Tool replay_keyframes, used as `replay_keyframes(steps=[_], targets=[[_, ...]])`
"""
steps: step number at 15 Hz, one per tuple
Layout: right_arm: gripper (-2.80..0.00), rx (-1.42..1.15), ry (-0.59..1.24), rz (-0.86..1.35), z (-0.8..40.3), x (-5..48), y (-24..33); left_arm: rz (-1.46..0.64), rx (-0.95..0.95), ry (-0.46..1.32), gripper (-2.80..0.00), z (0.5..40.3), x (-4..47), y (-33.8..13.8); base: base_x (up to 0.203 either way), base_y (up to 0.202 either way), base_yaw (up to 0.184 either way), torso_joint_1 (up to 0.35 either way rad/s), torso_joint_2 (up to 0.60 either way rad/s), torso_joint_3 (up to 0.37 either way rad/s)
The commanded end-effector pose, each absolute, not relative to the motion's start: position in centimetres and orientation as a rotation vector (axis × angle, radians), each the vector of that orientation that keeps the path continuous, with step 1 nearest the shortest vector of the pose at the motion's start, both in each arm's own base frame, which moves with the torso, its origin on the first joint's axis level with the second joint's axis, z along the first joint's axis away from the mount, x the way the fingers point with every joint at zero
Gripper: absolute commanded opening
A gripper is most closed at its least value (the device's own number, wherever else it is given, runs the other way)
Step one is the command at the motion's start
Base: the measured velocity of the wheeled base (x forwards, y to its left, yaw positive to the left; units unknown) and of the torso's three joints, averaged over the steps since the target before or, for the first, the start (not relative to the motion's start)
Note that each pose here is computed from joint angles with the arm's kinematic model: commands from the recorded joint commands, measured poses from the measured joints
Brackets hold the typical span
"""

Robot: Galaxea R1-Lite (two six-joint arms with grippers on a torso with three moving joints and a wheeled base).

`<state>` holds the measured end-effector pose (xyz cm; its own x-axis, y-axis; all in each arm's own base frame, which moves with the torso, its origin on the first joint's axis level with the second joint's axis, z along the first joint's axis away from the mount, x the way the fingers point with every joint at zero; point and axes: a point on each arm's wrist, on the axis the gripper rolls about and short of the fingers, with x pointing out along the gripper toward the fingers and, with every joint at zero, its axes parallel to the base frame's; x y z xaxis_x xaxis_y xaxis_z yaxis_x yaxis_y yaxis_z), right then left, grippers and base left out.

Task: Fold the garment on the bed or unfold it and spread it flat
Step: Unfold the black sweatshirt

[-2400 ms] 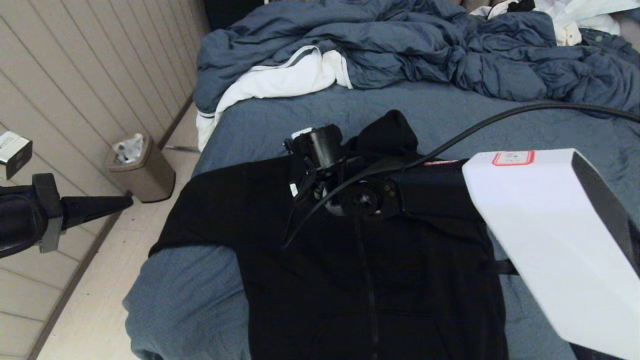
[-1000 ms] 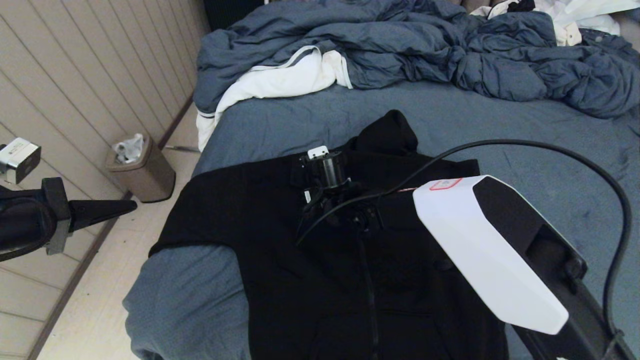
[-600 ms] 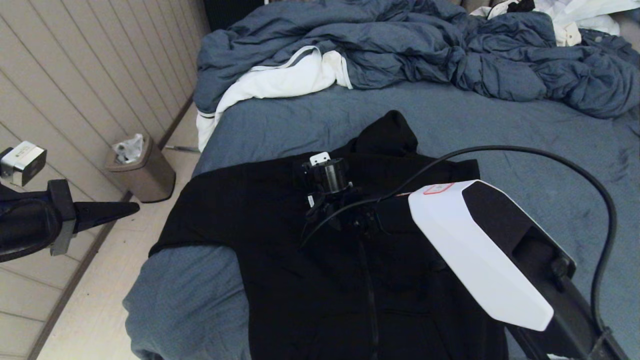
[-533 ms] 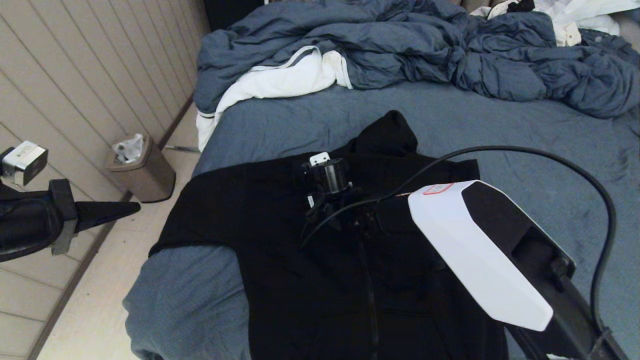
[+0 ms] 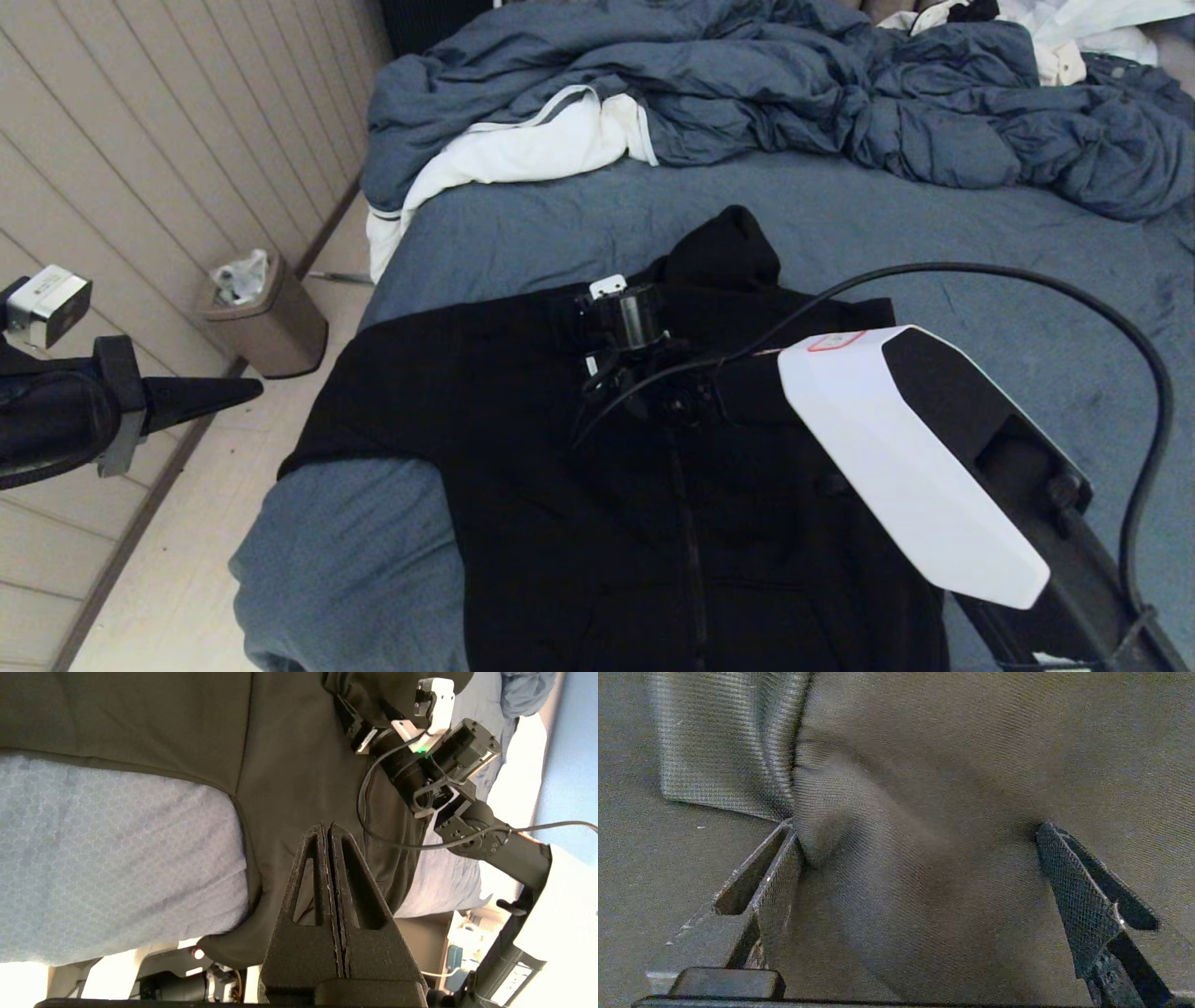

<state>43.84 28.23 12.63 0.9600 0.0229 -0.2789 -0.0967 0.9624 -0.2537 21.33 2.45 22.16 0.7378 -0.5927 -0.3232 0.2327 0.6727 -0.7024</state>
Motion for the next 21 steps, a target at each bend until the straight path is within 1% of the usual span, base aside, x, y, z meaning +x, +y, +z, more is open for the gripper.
replay_keyframes(steps=[1,10,15,18,19,21], targets=[[-2.80,-0.276,0.287,0.054,12.2,43.9,28.2,-0.497,-0.690,0.575,-2.80,22.1,21.3,2.4,0.000,0.000,0.000,0.000,0.00,0.000],[-2.80,-0.280,0.253,0.033,14.0,43.7,27.8,-0.499,-0.689,0.575,-2.80,21.8,21.4,2.4,0.000,0.000,0.000,0.000,0.00,0.000],[-2.80,-0.237,0.190,0.024,17.8,42.8,27.0,-0.500,-0.689,0.577,-2.80,21.8,21.4,2.4,0.000,0.000,0.000,0.000,0.00,0.000],[-2.80,-0.191,0.127,-0.033,22.1,42.6,23.9,-0.500,-0.689,0.577,-2.80,21.8,21.3,2.4,0.000,0.000,0.000,0.000,0.00,0.000],[-2.80,-0.180,0.115,-0.074,23.1,43.0,22.1,-0.502,-0.688,0.576,-2.80,21.8,21.3,2.4,0.000,0.000,0.000,0.000,0.00,0.000],[-2.80,-0.155,0.093,-0.206,25.4,43.8,16.5,-0.504,-0.688,0.576,-2.80,21.8,21.2,2.4,0.000,0.000,0.000,0.000,0.00,0.000]])
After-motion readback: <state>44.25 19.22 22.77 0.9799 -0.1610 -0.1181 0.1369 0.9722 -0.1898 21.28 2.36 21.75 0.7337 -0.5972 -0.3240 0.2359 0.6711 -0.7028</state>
